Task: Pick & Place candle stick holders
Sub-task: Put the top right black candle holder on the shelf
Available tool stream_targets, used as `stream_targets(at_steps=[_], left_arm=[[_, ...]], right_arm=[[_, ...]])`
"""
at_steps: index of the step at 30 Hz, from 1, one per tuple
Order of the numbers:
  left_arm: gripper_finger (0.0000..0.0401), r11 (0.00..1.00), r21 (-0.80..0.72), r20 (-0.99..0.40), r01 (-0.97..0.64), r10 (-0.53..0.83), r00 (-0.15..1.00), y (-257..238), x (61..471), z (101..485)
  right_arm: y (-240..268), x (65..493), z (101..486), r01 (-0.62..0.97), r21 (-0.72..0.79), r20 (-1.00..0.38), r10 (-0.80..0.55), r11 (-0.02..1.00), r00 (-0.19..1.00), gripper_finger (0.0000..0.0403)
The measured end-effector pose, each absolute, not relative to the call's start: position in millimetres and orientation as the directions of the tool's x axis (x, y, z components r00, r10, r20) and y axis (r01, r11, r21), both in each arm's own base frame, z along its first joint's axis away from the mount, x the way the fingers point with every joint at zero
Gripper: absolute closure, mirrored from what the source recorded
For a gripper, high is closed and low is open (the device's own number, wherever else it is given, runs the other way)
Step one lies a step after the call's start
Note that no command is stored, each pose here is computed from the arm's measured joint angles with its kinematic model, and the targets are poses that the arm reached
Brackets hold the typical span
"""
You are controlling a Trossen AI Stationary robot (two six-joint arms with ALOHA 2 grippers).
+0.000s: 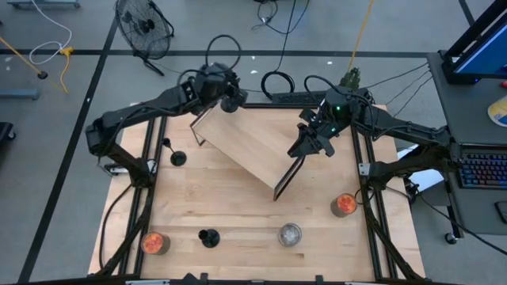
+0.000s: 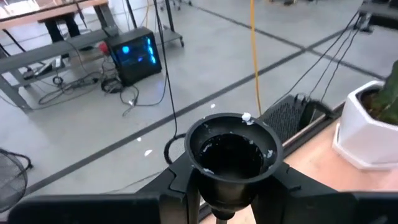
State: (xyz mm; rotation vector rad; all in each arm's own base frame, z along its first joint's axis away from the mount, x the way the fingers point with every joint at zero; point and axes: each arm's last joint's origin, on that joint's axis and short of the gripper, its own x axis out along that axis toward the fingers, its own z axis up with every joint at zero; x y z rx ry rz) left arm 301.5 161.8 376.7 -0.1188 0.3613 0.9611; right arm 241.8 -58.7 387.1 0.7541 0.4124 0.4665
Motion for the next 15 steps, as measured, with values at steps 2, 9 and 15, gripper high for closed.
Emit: stream_targets(at_steps=[2, 9, 15], left_arm=[[0.0298, 0.572, 0.061, -0.356, -0.818, 0.778, 0.517, 163.3, 303.7, 374.3], [0.0300, 0.568, 0.062, -0.379, -0.821, 0.774, 0.507, 165.2, 303.6, 360.9], [0.0295, 0.571, 0.038, -0.350, -0.820, 0.776, 0.524, 166.2, 303.2, 347.3]], right_arm=[[-58.7, 241.8, 387.1, -0.252, 0.729, -0.187, 0.539, 0.636, 0.821, 0.0319], [-58.6, 241.8, 387.0, -0.251, 0.730, -0.188, 0.539, 0.636, 0.821, 0.0319], [-58.7, 241.4, 385.9, -0.241, 0.736, -0.196, 0.540, 0.633, 0.819, 0.0319]])
